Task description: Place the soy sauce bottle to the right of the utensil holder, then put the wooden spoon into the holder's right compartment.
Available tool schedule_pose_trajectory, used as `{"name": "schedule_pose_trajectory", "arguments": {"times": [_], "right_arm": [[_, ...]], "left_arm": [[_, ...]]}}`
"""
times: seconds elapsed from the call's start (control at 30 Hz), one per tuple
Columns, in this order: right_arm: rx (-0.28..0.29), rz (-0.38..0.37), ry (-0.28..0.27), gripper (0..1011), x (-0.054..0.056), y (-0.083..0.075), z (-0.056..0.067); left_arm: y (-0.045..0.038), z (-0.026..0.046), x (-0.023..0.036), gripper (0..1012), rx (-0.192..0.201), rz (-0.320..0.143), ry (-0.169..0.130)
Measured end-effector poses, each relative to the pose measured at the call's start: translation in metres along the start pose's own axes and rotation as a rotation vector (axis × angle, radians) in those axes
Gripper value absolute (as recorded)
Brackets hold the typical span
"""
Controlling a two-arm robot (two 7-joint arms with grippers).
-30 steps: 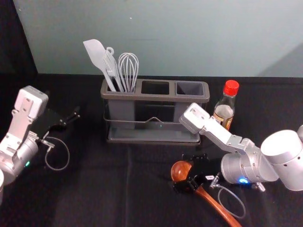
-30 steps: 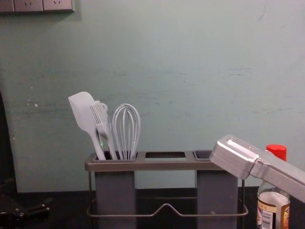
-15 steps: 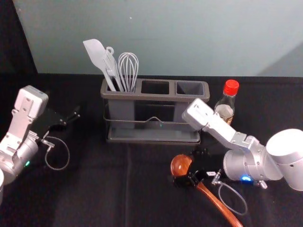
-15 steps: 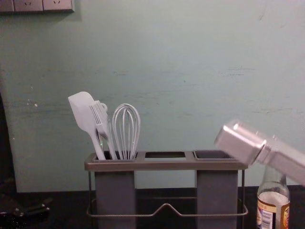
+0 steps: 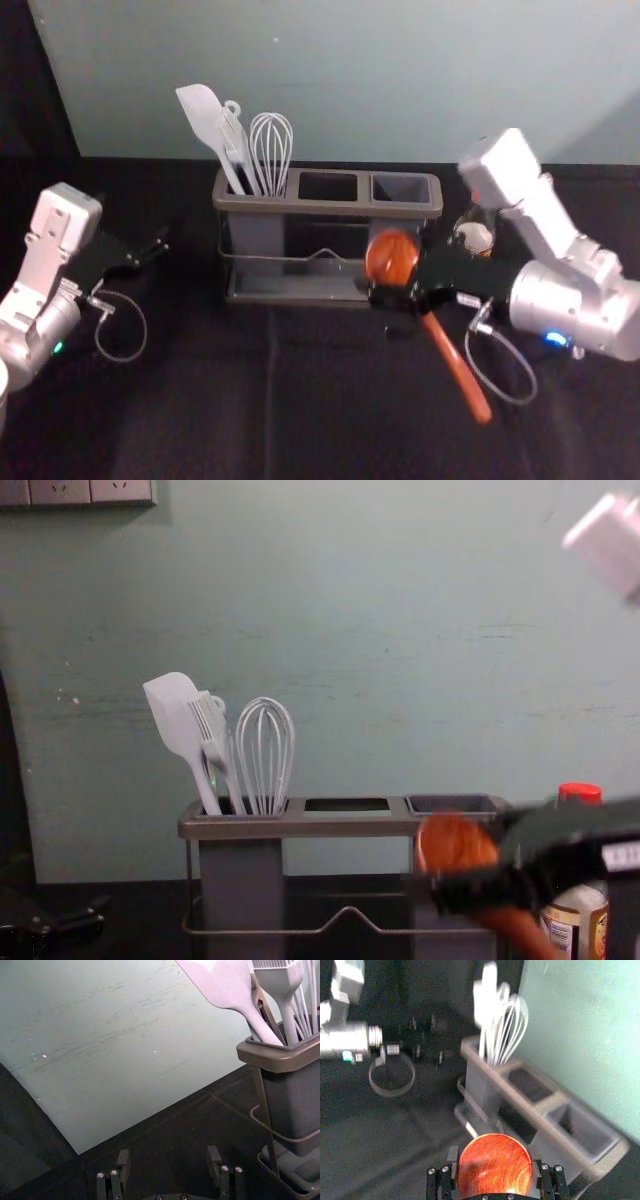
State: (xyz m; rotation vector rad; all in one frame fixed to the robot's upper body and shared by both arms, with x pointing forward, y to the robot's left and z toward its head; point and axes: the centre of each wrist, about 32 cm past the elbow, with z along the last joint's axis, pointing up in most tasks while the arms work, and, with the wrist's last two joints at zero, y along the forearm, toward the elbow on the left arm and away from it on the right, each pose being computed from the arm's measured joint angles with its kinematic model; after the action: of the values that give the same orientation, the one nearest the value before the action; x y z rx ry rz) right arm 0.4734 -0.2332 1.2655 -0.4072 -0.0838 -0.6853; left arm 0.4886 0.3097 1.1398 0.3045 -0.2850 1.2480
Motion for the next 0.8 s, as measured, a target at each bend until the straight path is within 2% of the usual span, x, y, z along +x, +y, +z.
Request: {"name": "schedule_pose_trajectory", "arguments": {"times": [0.1,0.23,0.37,0.53,0.7,0.8], "right_arm": [[0.065,-0.03,-0.007,843,-0.001,-0.006,0.003],[0.179,-0.083,-0.015,842,-0.002,-0.012,0.007],[0.255,-0.122,-0.021,842,-0.001,-0.014,0.01],[0.318,-0.181,-0.029,842,0.001,-0.012,0.017],[0.39,-0.285,-0.049,842,0.006,0.001,0.029],[0.407,-0.308,-0.054,842,0.009,0.008,0.032]], "left_arm": [[0.0,0.0,0.0,1005,0.0,0.0,0.0],[0.0,0.0,0.0,1005,0.0,0.0,0.0],[0.0,0.0,0.0,1005,0.0,0.0,0.0],[0.0,0.0,0.0,1005,0.0,0.0,0.0],[0.0,0.0,0.0,1005,0.0,0.0,0.0],[0.0,0.0,0.0,1005,0.0,0.0,0.0]]}}
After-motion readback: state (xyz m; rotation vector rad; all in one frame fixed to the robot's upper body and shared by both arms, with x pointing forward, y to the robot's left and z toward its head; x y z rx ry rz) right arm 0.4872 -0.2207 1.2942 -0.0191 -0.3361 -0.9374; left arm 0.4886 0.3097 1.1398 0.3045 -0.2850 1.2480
